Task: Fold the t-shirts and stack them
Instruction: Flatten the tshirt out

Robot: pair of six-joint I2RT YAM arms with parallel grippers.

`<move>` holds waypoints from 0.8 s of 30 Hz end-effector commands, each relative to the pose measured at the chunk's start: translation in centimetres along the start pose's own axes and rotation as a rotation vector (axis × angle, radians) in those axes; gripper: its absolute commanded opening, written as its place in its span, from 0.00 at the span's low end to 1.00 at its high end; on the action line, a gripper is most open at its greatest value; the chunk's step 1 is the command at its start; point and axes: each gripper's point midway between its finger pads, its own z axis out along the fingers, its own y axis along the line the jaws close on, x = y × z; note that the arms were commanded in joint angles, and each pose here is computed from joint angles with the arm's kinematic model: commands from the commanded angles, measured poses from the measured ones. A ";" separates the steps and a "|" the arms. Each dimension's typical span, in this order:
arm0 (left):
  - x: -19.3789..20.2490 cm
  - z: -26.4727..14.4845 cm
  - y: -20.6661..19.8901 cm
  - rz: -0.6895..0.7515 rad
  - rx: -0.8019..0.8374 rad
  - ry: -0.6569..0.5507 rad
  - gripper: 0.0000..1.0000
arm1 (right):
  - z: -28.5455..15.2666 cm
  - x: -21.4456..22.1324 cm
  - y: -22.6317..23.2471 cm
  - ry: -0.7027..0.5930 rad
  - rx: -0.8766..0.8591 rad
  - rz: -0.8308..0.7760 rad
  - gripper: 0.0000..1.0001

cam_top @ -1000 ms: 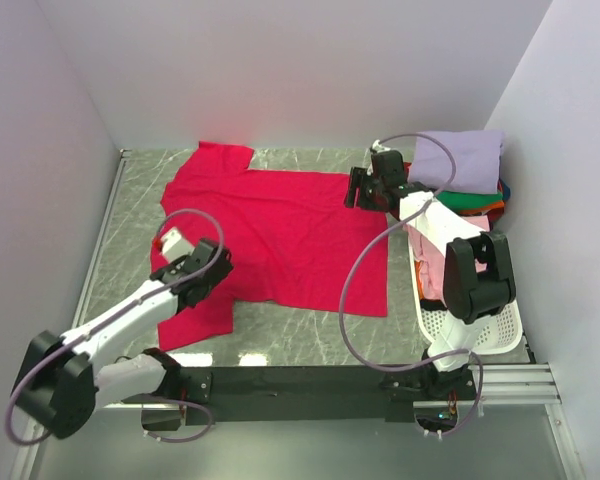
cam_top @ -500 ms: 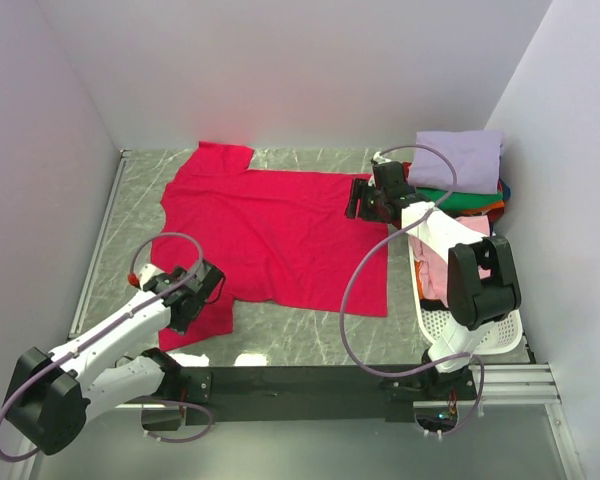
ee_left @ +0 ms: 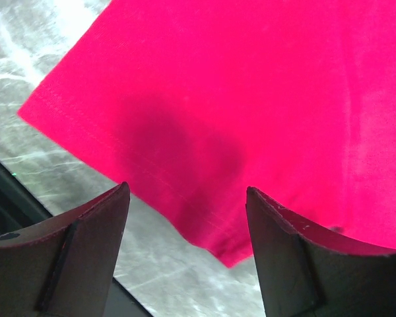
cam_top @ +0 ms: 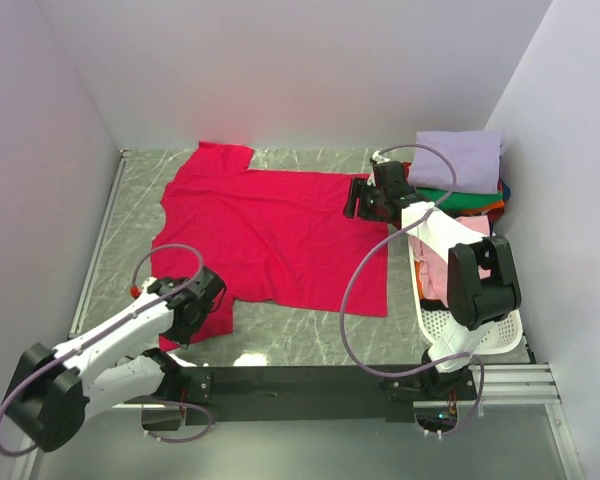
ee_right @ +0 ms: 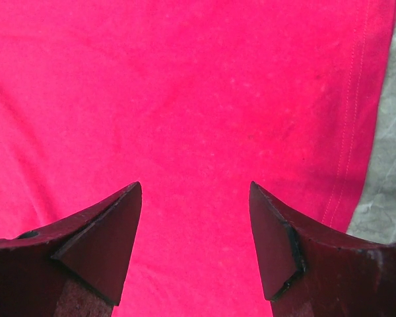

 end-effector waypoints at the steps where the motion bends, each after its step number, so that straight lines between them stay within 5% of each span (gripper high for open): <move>1: 0.9 0.1 0.5 0.024 -0.063 0.015 0.76 | -1.0 -1.7 0.8 -0.066 -0.043 -0.011 0.73; 11: 3.3 1.3 1.6 0.053 -0.118 0.050 0.67 | -2.6 -2.3 0.7 -0.110 -0.083 0.004 0.73; 20: 2.9 1.5 1.4 0.097 -0.111 -0.004 0.25 | -2.9 -2.1 0.3 -0.119 -0.074 0.007 0.73; 24: 2.3 1.0 0.9 0.115 -0.093 -0.032 0.15 | -3.0 -1.7 -0.2 -0.107 -0.051 0.011 0.73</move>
